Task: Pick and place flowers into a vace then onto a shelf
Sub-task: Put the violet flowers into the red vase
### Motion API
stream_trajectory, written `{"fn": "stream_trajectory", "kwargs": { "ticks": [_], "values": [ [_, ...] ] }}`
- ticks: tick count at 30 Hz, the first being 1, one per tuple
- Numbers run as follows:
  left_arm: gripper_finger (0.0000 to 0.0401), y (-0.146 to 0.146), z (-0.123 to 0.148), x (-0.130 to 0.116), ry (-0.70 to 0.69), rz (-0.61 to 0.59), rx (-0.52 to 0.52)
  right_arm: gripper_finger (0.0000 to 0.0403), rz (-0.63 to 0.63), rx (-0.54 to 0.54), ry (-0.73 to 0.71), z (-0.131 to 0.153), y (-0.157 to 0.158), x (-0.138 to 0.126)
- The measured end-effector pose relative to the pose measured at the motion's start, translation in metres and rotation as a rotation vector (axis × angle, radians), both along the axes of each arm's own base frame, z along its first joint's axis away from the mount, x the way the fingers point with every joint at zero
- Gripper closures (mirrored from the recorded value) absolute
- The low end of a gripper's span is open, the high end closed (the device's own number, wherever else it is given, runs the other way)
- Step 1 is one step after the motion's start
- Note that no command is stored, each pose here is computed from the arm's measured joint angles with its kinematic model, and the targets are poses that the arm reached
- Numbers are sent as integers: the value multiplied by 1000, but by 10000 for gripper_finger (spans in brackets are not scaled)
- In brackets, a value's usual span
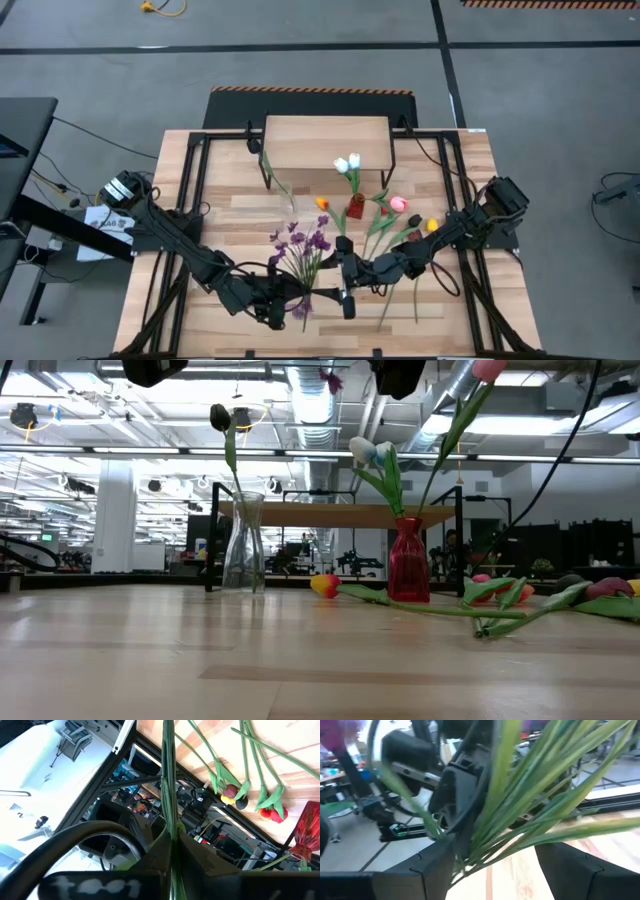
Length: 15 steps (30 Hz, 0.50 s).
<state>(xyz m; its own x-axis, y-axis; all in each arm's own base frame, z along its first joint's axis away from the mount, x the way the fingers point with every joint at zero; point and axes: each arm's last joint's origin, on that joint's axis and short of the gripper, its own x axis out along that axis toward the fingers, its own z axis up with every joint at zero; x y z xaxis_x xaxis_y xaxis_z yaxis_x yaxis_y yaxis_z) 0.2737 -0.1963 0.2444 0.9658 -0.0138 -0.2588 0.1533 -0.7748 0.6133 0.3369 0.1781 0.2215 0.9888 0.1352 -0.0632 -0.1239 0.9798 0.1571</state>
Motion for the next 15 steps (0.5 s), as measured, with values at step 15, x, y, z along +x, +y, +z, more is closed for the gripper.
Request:
{"fn": "stream_trajectory", "kwargs": {
  "ticks": [15],
  "values": [
    [393, 1, -2, 0, 14, 13, -2, 140, -1, -67, 51, -6, -1, 0]
  ]
}}
